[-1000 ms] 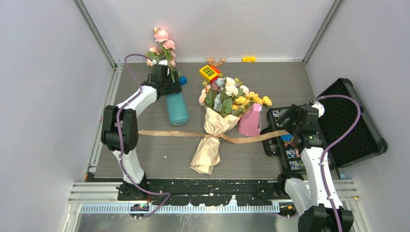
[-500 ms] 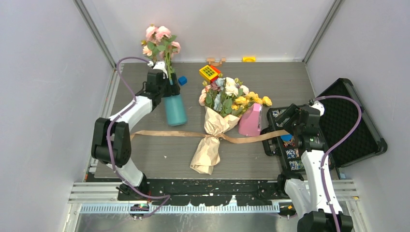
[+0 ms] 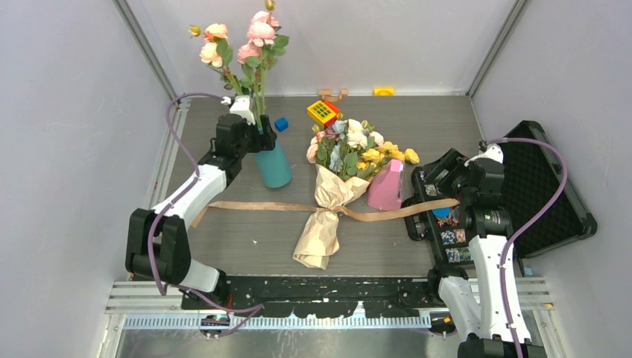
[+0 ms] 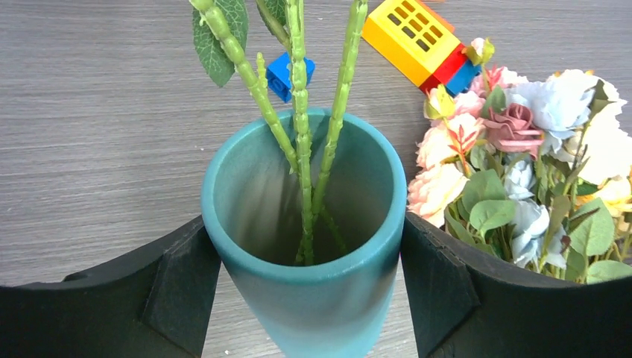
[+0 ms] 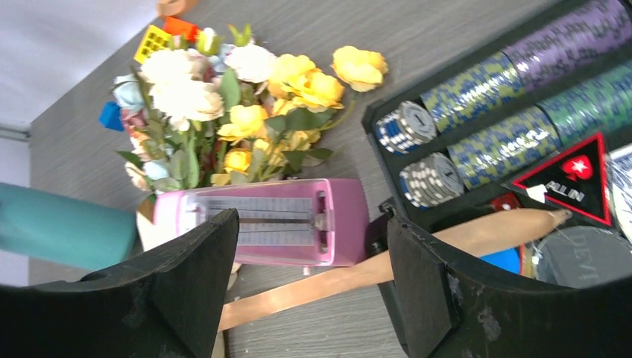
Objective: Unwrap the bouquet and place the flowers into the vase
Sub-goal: Pick up the vase from the center of the board.
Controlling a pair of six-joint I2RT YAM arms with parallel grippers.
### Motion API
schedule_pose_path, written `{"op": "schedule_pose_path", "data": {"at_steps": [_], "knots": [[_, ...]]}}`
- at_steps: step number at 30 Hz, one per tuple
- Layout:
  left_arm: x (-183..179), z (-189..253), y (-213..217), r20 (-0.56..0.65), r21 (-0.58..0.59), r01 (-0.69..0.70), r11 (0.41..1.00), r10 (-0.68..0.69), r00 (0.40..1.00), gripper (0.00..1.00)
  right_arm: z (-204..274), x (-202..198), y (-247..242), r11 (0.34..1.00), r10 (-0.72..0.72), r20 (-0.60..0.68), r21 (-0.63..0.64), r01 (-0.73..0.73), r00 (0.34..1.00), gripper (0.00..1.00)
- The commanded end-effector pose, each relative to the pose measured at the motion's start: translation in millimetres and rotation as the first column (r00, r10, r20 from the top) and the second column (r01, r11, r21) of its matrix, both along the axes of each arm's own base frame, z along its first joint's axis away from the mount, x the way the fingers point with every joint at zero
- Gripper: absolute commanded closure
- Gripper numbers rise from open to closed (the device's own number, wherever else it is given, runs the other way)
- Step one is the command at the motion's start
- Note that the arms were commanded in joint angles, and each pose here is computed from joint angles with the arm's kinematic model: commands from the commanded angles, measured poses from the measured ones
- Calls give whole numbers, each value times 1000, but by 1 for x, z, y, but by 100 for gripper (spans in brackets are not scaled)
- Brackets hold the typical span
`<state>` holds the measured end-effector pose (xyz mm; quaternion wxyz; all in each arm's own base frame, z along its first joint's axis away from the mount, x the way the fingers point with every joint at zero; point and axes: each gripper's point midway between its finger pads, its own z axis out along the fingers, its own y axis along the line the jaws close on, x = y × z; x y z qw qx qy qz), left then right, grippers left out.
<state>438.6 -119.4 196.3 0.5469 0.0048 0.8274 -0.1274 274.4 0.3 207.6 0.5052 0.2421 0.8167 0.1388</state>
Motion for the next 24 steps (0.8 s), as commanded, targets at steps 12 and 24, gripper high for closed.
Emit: {"op": "schedule_pose_path", "data": {"at_steps": [12, 24], "knots": [[-25, 150, -6, 504, -12, 51, 999, -37, 863, 100, 81, 2, 65, 958, 285, 247, -40, -284, 926, 22], [-24, 158, 10, 599, 3, -76, 997, 59, 799, 100, 76, -2, 74, 948, 317, 255, -69, -309, 914, 25]]}}
